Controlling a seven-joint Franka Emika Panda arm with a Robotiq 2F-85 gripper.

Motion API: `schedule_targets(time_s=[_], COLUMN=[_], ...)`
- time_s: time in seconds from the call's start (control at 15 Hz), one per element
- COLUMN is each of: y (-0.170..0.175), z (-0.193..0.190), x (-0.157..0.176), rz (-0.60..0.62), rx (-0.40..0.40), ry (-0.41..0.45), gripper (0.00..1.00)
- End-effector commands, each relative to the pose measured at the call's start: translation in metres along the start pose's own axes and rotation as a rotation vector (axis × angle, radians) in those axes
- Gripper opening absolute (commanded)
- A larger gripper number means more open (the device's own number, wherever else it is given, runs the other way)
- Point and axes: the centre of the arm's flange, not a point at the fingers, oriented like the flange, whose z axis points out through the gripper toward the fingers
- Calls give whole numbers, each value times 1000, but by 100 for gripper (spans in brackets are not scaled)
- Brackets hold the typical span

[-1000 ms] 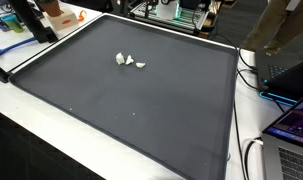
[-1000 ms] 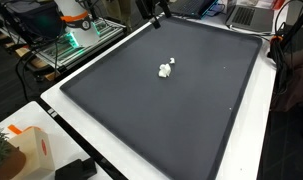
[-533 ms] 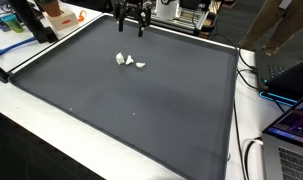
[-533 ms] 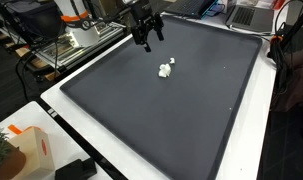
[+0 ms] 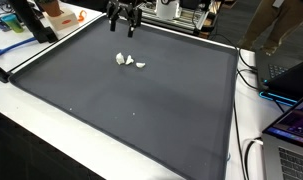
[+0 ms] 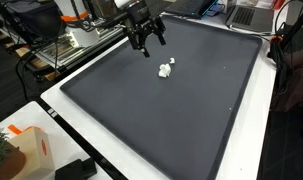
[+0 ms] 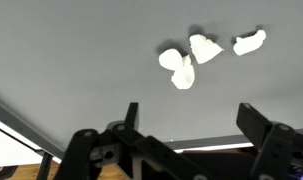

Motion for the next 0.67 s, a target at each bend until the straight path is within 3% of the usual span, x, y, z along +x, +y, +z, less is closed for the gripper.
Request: schedule_targets(time_s=[0.0,0.33,0.6], y=[5,-21,-15], z=[5,21,42], x=[-24,-38,-41], rz=[73,17,69], rx=[22,39,13], ry=[58,57,146], gripper=[100,100,100])
